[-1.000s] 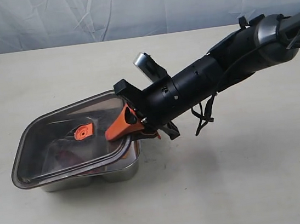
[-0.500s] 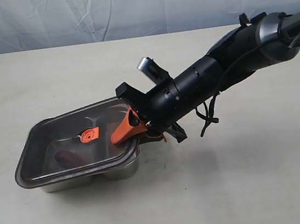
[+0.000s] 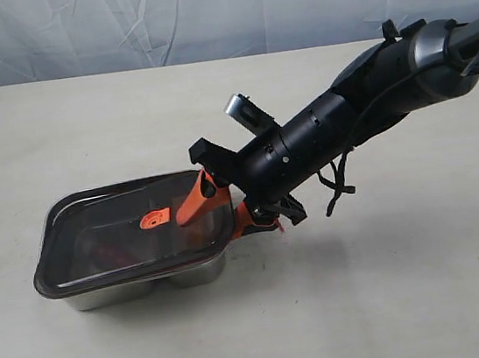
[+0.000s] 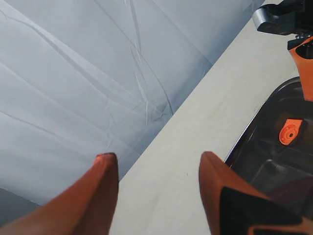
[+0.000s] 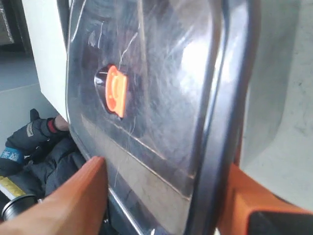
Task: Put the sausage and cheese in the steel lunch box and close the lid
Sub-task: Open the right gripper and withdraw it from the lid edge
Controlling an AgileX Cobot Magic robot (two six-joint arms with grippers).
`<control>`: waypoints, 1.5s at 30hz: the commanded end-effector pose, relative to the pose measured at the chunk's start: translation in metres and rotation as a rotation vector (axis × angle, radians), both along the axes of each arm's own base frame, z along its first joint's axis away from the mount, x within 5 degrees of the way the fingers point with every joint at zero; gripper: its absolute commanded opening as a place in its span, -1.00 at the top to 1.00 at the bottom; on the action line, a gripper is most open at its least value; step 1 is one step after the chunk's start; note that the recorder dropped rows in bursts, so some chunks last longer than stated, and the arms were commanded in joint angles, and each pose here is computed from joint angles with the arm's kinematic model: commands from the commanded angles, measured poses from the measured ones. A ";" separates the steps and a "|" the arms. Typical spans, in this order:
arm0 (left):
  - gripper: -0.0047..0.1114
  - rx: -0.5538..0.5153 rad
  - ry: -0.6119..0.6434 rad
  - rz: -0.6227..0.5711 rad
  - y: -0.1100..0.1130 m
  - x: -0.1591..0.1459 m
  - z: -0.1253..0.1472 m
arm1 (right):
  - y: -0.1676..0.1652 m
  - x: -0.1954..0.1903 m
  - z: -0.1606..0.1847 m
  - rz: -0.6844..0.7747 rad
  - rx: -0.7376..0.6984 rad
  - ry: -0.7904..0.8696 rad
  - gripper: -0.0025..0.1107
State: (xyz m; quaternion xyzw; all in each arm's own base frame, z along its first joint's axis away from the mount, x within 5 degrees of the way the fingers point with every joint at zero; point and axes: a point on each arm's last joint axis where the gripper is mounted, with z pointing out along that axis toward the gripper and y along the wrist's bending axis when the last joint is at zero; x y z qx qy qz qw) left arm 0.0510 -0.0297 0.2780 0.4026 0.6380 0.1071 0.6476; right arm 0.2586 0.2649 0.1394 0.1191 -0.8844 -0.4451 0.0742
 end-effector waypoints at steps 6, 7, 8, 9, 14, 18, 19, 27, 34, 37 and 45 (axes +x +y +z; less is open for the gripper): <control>0.07 -0.017 -0.017 -0.001 0.000 -0.002 0.003 | -0.005 -0.005 -0.001 0.073 -0.009 0.022 -0.06; 0.07 -0.017 -0.017 -0.001 0.000 -0.002 0.003 | -0.005 -0.005 0.000 0.070 -0.012 0.027 -0.06; 0.07 -0.017 -0.017 -0.001 0.000 -0.002 0.003 | -0.005 -0.005 0.001 0.065 -0.017 0.035 -0.06; 0.07 -0.017 -0.017 -0.001 0.000 -0.002 0.003 | -0.005 -0.005 0.002 0.063 -0.030 0.042 -0.06; 0.07 -0.017 -0.017 -0.001 0.000 -0.002 0.003 | -0.006 -0.002 0.012 0.100 -0.066 0.016 -0.06; 0.07 -0.017 -0.017 -0.001 0.000 -0.002 0.003 | -0.005 -0.001 0.027 0.132 -0.054 0.000 -0.06; 0.07 -0.017 -0.017 -0.001 0.000 -0.002 0.003 | -0.005 -0.001 0.028 0.132 -0.060 0.000 -0.06; 0.07 -0.017 -0.017 -0.001 0.000 -0.002 0.003 | -0.007 -0.004 0.033 0.163 -0.081 0.026 -0.06; 0.07 -0.017 -0.017 -0.001 0.000 -0.002 0.003 | -0.015 -0.008 0.028 0.215 -0.176 0.054 -0.02; 0.07 -0.017 -0.017 -0.001 0.000 -0.002 0.003 | -0.016 -0.011 0.029 0.244 -0.181 0.071 0.14; 0.07 -0.017 -0.017 -0.001 0.000 -0.002 0.003 | -0.019 -0.016 0.030 0.295 -0.191 0.103 0.66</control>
